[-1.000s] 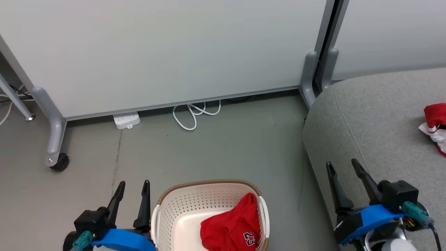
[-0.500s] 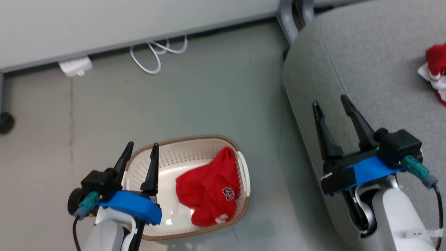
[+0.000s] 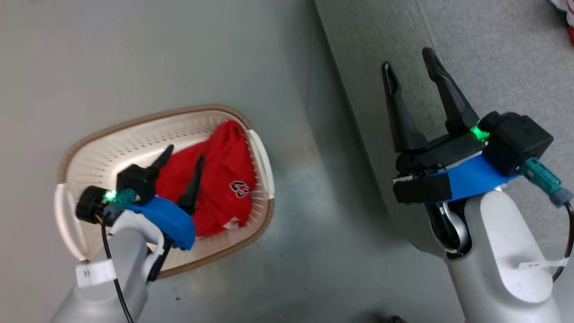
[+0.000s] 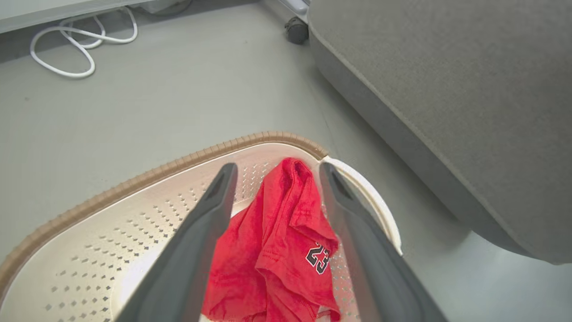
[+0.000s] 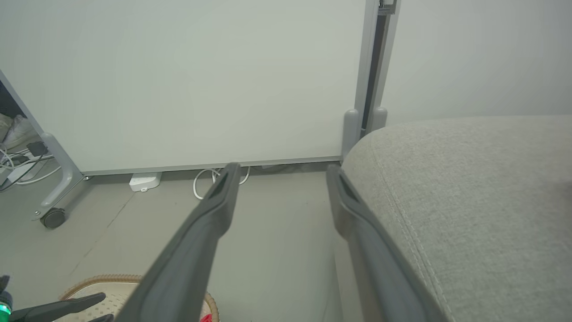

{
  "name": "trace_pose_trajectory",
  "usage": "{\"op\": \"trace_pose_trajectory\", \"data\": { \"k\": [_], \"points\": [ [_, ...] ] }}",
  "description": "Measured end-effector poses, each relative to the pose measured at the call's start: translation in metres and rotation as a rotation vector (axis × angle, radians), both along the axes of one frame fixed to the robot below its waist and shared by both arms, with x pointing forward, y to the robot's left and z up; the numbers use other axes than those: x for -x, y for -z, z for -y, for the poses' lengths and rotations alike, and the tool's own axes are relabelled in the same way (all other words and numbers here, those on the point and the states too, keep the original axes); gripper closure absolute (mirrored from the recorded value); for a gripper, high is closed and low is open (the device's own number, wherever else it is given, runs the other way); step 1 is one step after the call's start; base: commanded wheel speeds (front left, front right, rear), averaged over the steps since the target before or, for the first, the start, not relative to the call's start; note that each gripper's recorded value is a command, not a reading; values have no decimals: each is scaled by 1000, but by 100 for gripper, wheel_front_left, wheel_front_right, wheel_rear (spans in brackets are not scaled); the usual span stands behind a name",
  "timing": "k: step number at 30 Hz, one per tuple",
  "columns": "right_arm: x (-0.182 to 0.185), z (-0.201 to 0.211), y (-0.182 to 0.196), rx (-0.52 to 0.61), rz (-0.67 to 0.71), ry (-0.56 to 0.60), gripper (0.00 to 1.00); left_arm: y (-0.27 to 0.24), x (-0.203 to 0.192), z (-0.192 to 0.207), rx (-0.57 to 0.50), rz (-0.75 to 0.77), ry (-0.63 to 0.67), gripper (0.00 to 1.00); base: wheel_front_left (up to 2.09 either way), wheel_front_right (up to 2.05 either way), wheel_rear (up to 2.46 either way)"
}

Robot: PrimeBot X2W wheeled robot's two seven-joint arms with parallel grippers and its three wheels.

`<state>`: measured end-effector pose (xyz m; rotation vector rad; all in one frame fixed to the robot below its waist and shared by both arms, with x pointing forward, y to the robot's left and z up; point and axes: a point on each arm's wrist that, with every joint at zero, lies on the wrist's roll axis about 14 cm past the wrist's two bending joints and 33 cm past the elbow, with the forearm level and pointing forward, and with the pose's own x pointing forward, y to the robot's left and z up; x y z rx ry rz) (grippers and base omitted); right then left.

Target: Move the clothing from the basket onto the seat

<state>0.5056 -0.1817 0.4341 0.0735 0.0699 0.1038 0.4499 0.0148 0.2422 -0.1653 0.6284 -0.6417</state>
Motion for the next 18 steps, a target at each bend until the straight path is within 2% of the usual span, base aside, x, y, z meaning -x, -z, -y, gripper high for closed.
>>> {"op": "trace_pose_trajectory", "data": {
  "k": [12,18],
  "points": [
    [-5,19,69,9,-117,28,0,108,9,39,-35,-194,169,0,0,0,0],
    [-6,18,94,16,-157,20,0,147,29,35,-83,-307,192,0,0,0,0]
  ]
}}
